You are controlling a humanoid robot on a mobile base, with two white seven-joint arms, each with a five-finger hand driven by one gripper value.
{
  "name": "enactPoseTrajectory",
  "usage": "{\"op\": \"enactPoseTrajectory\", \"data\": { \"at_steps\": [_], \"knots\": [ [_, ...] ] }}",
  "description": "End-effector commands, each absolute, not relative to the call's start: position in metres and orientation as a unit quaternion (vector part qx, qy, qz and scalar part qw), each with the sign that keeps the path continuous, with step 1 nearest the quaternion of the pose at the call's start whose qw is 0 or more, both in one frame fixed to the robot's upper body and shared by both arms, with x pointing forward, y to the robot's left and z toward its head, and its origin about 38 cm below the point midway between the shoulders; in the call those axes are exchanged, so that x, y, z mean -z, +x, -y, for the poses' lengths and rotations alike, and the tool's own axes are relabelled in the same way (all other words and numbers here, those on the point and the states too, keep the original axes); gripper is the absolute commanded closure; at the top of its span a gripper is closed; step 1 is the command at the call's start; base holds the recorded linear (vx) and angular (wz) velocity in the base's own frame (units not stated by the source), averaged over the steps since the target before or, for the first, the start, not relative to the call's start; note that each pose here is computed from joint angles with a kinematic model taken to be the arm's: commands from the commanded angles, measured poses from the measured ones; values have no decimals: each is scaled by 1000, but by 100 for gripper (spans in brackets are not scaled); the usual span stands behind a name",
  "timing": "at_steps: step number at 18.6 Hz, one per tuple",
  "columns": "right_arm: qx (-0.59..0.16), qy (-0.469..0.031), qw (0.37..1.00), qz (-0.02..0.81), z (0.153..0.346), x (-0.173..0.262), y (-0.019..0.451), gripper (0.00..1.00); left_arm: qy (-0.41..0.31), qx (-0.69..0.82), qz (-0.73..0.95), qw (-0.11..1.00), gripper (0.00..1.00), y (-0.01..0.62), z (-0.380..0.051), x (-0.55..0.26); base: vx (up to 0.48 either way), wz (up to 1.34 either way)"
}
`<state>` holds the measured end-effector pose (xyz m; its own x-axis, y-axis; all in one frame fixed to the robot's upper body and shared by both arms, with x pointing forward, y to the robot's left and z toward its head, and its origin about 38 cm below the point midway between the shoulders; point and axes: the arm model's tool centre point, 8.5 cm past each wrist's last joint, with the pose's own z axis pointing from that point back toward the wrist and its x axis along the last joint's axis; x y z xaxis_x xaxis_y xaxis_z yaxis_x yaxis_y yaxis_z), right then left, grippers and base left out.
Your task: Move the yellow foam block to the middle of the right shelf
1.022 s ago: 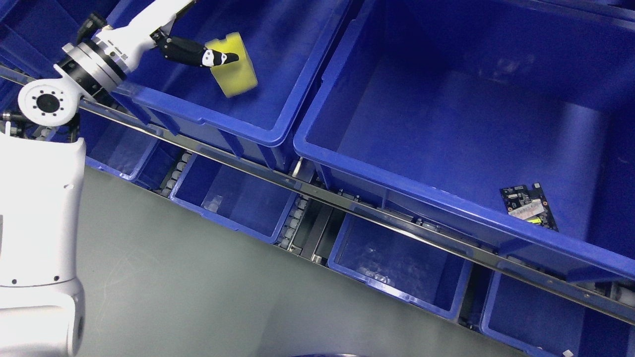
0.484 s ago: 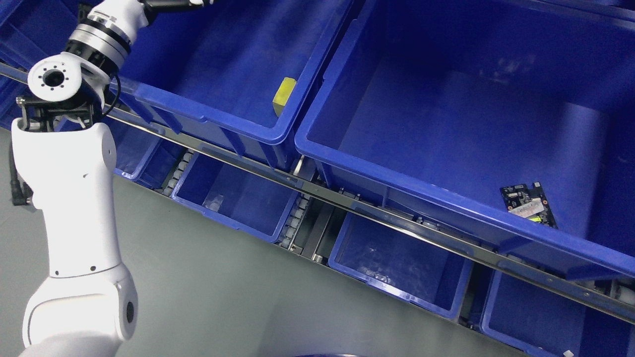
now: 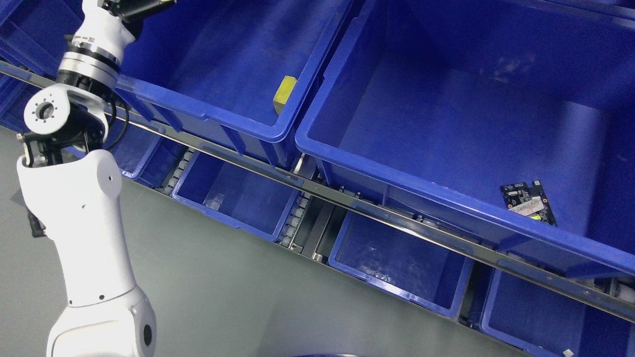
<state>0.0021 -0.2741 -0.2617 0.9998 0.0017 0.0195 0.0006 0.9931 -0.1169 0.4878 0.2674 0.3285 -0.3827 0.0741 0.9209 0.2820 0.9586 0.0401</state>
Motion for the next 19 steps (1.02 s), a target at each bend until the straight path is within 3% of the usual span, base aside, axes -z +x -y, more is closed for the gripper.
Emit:
{"op": "enactPoseTrajectory", "data": {
  "at_steps": [1, 8, 19],
  "knots": [
    [4, -67, 998, 7, 285, 261, -8, 0, -110, 88, 851, 507, 0, 450, -270, -313, 0, 0],
    [4, -67, 998, 7, 285, 261, -8, 0, -88, 55, 859, 501, 0, 446, -294, -312, 0, 0],
    [4, -67, 998, 7, 285, 261, -7, 0, -88, 56, 858, 504, 0, 445, -294, -310, -5, 7]
  ]
}}
